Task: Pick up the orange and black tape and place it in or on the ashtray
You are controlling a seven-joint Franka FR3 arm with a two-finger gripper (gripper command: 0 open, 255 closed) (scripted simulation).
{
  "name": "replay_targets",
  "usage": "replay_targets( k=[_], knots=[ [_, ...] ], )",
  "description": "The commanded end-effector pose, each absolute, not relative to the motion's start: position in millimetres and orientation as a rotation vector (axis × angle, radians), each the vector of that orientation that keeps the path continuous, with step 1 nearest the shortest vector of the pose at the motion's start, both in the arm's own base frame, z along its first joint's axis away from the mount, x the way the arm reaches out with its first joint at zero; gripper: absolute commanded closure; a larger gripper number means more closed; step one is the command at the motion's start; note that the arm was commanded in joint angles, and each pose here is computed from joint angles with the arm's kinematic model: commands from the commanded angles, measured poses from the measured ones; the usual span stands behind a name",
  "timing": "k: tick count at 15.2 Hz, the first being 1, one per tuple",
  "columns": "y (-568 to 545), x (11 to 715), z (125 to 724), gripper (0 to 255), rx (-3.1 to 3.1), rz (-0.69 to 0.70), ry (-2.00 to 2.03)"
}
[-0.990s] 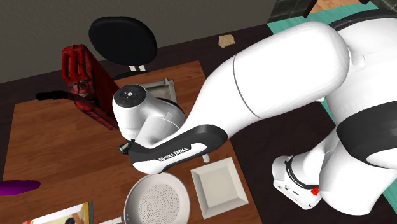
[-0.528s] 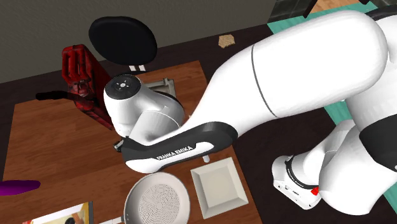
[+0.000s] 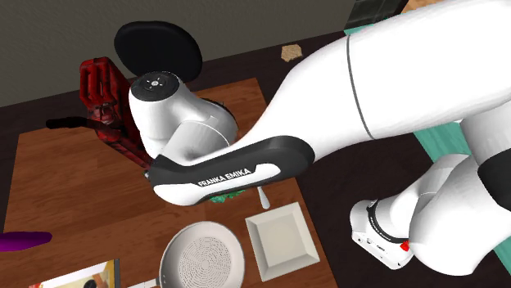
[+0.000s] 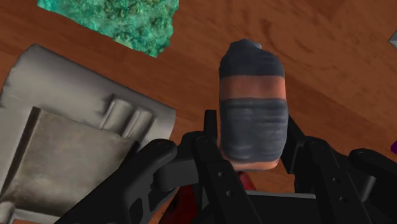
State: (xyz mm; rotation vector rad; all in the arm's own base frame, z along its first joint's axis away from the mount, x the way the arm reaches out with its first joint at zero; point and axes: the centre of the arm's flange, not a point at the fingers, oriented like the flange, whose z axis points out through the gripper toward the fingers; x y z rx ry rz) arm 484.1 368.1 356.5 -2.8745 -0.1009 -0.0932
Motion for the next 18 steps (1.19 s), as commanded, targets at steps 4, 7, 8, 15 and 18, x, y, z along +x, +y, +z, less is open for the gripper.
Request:
replay_targets(
  k=[4,7,8,15,18],
  knots=[
    [319.2,528.3,361.3,255,-2.874,-0.093,-0.102],
    [289.9,554.9,363.2,255,-2.874,-0.093,-0.102],
    [280.2,563.7,363.8,255,-2.874,-0.093,-0.102],
    [211.9,625.8,368.3,255,-2.874,-0.093,-0.102],
    [199.8,636.8,358.5,255,-2.874,-0.093,-0.102]
  ],
)
